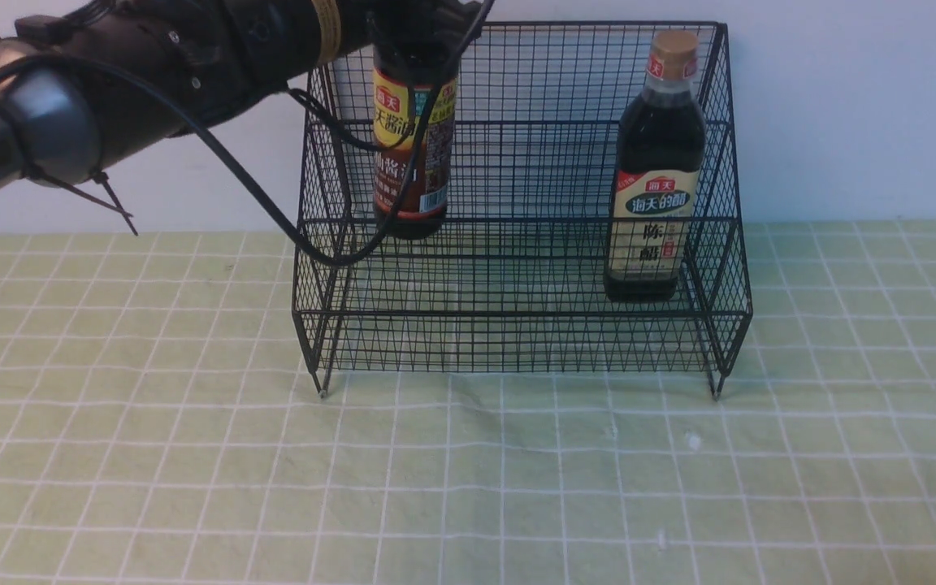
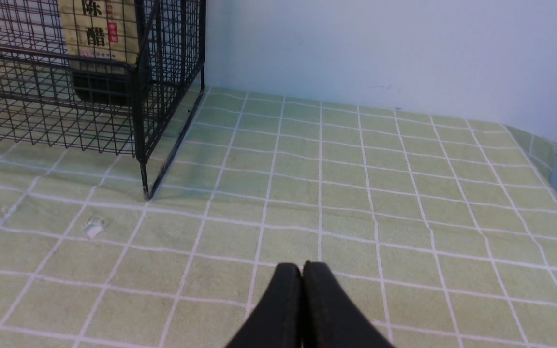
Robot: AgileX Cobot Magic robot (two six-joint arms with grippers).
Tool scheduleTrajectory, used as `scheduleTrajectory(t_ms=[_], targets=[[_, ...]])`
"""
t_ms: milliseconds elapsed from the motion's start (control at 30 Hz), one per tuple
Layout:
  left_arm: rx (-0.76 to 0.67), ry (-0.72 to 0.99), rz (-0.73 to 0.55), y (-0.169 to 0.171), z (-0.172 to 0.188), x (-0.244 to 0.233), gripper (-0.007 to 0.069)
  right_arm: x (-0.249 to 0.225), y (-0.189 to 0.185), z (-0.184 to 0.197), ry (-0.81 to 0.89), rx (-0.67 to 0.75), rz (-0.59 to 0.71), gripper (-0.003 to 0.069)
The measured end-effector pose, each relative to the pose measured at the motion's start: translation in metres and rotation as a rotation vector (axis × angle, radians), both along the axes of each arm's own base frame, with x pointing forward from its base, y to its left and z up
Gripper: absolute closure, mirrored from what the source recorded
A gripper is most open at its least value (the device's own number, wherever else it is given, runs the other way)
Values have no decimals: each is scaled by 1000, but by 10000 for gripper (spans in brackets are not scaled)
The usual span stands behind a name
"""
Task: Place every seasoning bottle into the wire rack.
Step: Use the left arm to put the condiment bottle back on the shelf
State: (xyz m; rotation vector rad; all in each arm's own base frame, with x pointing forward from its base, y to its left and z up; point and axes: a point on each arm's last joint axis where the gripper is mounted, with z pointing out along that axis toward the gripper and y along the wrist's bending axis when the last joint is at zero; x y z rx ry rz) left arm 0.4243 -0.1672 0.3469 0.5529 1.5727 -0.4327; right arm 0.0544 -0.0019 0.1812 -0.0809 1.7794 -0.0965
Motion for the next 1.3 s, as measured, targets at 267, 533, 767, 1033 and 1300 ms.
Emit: scheduleTrajectory(t_ms=[267,533,767,1033,1300], targets=[[-34,148,1,-4,-27,8,369,0,0,0,0,0,0,673],[92,167,-31,-7,-49,12,369,0,0,0,0,0,0,673],[95,184,-43,-8,-54,14,369,0,0,0,0,0,0,673],[68,205,0,-5,-54,16,369,0,0,0,0,1,0,673],[54,176,14,-4,-41,15,288,0,0,0,0,1,0,673]])
